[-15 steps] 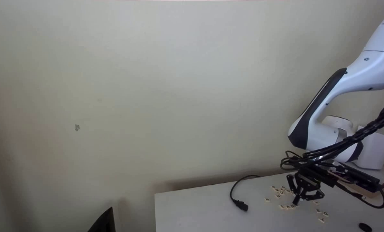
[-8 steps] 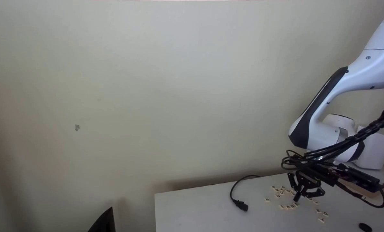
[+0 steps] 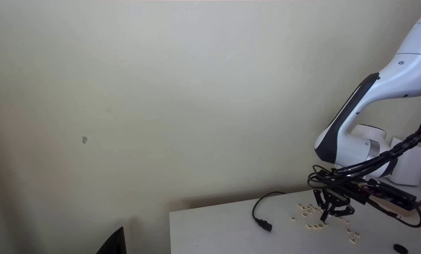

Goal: Move the letter pieces on the table

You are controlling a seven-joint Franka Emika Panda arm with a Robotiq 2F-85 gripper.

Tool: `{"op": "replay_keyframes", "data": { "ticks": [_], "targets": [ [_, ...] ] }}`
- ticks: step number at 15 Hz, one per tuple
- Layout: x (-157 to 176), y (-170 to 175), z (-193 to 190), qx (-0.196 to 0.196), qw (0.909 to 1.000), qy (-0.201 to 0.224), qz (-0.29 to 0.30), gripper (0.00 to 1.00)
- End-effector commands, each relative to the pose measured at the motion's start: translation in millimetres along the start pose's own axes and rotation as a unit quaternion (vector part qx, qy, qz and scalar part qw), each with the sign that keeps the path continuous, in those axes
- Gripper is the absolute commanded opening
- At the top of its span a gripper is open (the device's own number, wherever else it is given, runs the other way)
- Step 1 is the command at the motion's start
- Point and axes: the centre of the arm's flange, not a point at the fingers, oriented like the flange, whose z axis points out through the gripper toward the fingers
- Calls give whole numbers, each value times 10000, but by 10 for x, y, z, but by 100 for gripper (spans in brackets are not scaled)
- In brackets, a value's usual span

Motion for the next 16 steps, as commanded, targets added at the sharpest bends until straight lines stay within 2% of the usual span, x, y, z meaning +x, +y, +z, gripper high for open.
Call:
{"op": "replay_keyframes", "data": {
  "ticks": [1,9,16],
  "targets": [
    [-33,11,-3,-179,9998,18,-100,0],
    [-15,54,22,-293,9994,142,-111,0],
    [-49,-2,94,-353,9990,-10,-271,0]
  ]
}}
